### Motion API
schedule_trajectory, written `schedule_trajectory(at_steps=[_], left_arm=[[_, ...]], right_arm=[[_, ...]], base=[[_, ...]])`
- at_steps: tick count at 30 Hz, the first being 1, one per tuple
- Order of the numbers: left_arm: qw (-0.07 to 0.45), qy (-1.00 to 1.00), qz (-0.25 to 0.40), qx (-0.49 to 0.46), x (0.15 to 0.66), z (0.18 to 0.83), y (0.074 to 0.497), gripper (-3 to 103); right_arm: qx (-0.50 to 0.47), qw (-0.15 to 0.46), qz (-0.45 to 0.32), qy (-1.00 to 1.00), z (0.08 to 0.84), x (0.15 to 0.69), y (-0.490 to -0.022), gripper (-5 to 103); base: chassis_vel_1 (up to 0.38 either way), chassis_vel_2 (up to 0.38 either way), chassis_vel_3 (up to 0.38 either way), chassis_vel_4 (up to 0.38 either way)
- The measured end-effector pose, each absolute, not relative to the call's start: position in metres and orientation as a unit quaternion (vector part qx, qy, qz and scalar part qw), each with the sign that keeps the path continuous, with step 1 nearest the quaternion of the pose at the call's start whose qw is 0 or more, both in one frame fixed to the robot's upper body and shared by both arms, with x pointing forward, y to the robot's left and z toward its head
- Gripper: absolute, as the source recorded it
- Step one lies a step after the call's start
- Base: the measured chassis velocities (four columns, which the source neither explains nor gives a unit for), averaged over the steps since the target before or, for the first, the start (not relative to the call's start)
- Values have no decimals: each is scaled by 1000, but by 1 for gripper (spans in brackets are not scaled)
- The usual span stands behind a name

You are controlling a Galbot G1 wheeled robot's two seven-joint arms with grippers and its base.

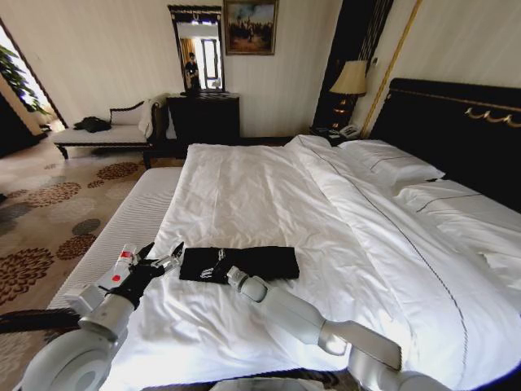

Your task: Fold the clothes on the bed.

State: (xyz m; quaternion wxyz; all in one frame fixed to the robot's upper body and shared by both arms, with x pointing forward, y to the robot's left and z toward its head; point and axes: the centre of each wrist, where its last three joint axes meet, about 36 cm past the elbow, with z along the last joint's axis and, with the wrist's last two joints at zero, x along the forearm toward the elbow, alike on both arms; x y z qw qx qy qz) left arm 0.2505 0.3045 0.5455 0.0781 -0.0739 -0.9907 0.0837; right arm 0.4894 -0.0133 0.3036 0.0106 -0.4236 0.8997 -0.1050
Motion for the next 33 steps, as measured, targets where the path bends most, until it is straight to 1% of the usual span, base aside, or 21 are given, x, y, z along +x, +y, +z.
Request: schedule_trajectory(at_steps=[1,3,6,7,9,10,11,14,15,19,20,24,25,27,31,32,33], left_arm=[[79,-991,78,-72,251,543,304,100],[79,-992,72,-70,251,541,304,100],[84,-993,47,-65,252,532,304,100],[84,-993,47,-65,252,532,304,100],[91,-993,41,-68,252,526,302,100],[91,-993,41,-68,252,526,302,100],[96,-992,38,-70,252,522,300,100],[106,-991,17,-83,249,507,298,100],[106,-991,17,-83,249,507,298,100],[99,-987,12,-127,243,487,296,100],[99,-987,12,-127,243,487,296,100],[90,-985,24,-142,240,481,291,100],[89,-985,24,-143,239,480,291,100],[88,-985,22,-145,239,480,292,100],[81,-986,-8,-147,234,470,297,100],[81,-986,-8,-147,234,470,297,100],[80,-986,-15,-147,231,467,298,100]], right_arm=[[-408,7,-86,909,315,493,-20,100],[-398,5,-73,914,322,495,-25,100],[-351,-18,-28,936,349,501,-59,100],[-351,-18,-28,936,349,501,-59,100],[-316,-42,-7,948,363,500,-102,100],[-316,-42,-7,948,363,500,-102,100],[-298,-55,2,953,368,498,-124,100],[-257,-95,48,960,381,475,-179,100],[-257,-95,48,960,381,475,-179,100],[-229,-147,102,957,392,430,-220,100],[-229,-147,102,957,392,430,-220,100],[-197,-188,166,948,414,401,-252,100],[-189,-198,184,944,419,396,-260,100],[-183,-204,196,942,422,394,-266,100],[-147,-250,268,919,434,387,-307,100],[-147,-250,268,919,434,387,-307,100],[-142,-264,285,911,436,386,-316,100]], base=[[0,0,0,0],[0,0,0,0],[0,0,0,0],[0,0,0,0],[0,0,0,0],[0,0,0,0],[0,0,0,0],[0,0,0,0],[0,0,0,0],[0,0,0,0],[0,0,0,0],[0,0,0,0],[0,0,0,0],[0,0,0,0],[0,0,0,0],[0,0,0,0],[0,0,0,0]])
